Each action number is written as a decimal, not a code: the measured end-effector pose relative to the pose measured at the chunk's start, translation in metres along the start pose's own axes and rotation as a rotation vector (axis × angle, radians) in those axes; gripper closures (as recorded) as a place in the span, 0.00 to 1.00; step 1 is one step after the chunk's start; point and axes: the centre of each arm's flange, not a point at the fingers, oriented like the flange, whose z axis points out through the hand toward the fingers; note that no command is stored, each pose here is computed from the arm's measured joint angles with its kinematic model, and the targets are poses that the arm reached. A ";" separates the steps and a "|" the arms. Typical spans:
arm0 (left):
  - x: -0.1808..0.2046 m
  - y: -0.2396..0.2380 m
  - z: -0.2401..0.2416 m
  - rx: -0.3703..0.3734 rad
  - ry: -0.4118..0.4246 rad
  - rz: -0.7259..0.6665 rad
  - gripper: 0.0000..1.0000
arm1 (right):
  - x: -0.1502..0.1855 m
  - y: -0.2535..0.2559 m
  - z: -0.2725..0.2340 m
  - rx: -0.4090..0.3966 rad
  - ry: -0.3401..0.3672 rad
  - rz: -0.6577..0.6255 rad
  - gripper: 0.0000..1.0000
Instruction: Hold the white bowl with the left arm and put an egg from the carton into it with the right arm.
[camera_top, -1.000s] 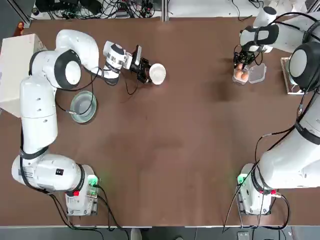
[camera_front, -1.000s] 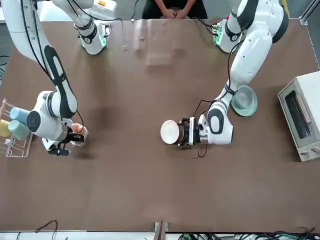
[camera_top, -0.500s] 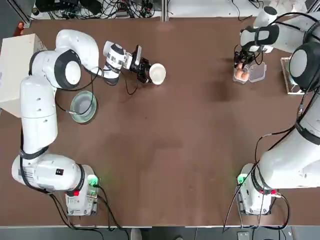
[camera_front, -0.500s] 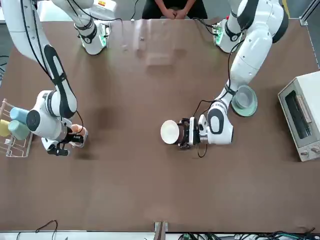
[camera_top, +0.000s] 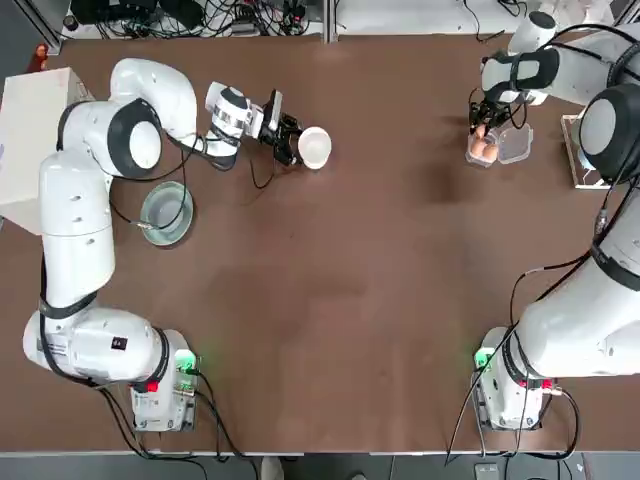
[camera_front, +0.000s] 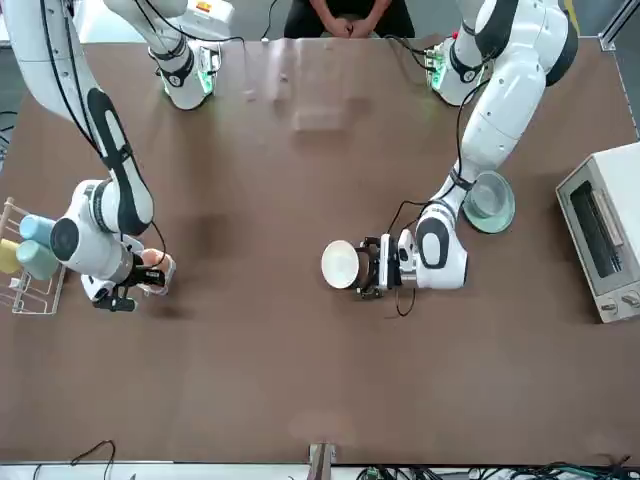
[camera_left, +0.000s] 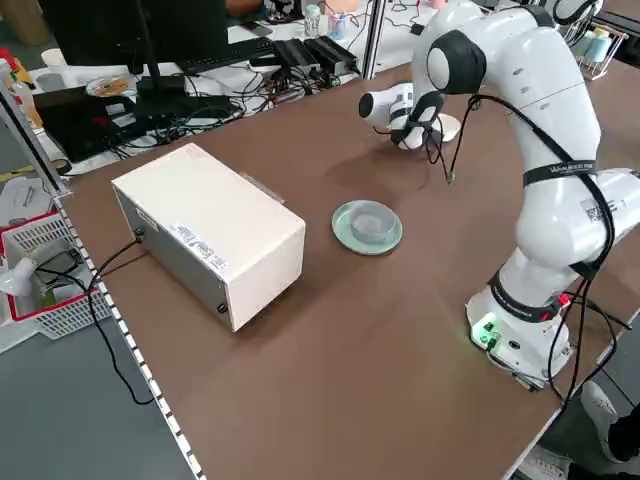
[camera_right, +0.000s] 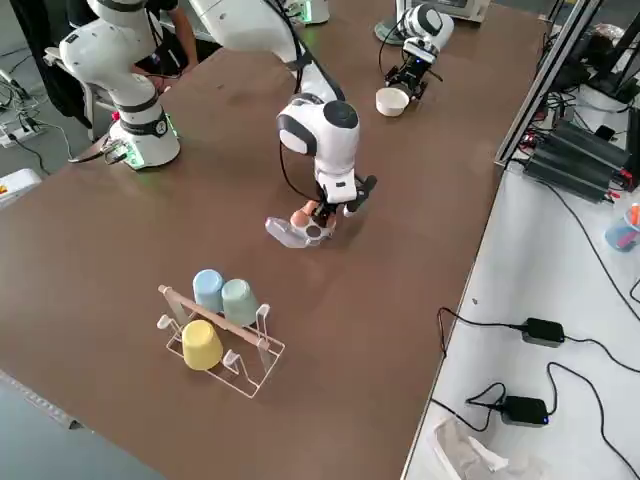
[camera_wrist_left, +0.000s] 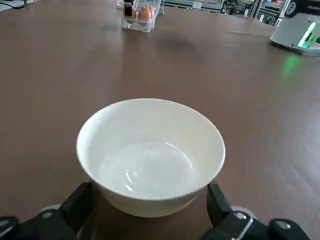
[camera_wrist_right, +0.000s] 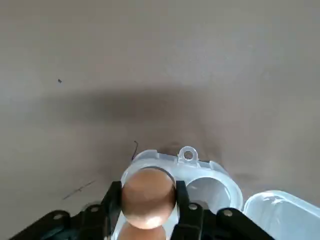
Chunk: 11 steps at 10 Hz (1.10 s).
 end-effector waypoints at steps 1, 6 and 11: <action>0.000 0.000 0.000 0.000 0.000 0.001 0.01 | 0.001 -0.001 -0.005 0.001 -0.019 -0.001 0.52; 0.001 0.000 0.000 0.000 0.001 0.003 0.01 | 0.010 -0.015 -0.041 0.009 -0.021 -0.020 0.52; 0.002 0.001 0.002 0.000 0.006 0.001 0.01 | 0.011 -0.105 -0.055 0.126 -0.004 0.012 0.52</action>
